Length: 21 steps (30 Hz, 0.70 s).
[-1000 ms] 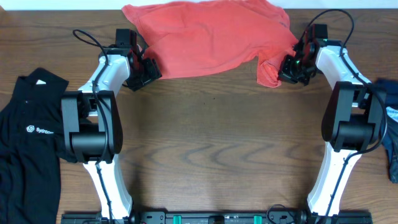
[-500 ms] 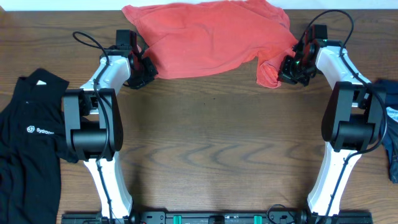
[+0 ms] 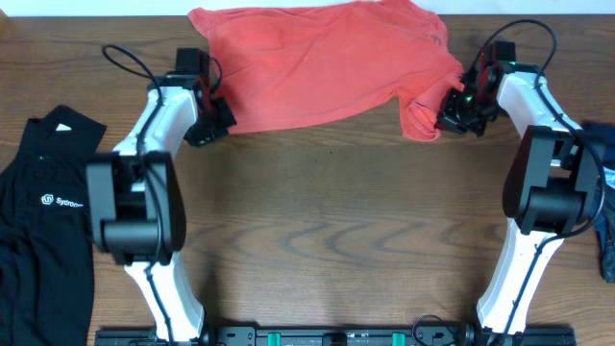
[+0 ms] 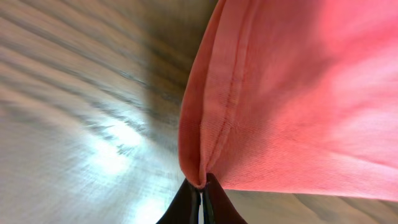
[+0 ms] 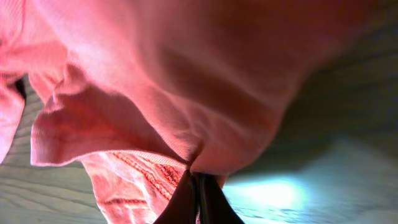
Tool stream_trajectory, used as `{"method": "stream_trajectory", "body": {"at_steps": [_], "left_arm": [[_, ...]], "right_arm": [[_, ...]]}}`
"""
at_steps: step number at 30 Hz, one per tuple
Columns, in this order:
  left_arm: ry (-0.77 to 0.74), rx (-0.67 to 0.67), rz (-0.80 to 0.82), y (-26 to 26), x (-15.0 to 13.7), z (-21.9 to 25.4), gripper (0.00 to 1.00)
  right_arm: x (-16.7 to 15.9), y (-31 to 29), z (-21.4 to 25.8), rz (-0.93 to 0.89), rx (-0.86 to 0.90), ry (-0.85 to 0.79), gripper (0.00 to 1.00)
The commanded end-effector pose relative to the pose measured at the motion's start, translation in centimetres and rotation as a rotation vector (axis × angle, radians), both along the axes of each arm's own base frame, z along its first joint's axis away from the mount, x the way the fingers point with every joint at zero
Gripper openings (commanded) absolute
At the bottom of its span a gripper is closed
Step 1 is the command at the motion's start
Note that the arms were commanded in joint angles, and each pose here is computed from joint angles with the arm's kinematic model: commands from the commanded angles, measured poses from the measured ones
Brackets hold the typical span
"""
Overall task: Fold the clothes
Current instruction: 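Pull both grippers toward the robot to straighten the T-shirt flat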
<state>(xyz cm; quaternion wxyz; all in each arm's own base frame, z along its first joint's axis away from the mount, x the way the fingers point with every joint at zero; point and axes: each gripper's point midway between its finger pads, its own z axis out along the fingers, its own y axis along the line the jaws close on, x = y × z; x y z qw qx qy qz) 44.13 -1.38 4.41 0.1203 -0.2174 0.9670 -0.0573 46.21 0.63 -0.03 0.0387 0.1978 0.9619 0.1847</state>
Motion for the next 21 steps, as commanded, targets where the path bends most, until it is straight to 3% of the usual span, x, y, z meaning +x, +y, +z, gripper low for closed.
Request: {"method": "stream_trajectory", "body": {"at_steps": [1,7,14,21], "left_arm": [[-0.099,0.058,-0.006,1.0,0.3,4.5,0.06],[-0.130,0.058,-0.005,1.0,-0.8,7.6,0.06],[-0.086,0.065,-0.004,1.1,-2.1,7.5,0.06],[-0.122,0.080,0.002,1.4,-2.8,9.8,0.06]], "right_arm": [[-1.0,-2.5,-0.3,0.002,-0.106,0.023,0.01],[-1.4,-3.7,3.6,0.011,-0.187,-0.021,0.01],[-1.9,-4.6,9.4,0.009,-0.261,-0.114,0.01],[-5.0,-5.2,13.8,0.002,-0.321,-0.105,0.01]]}}
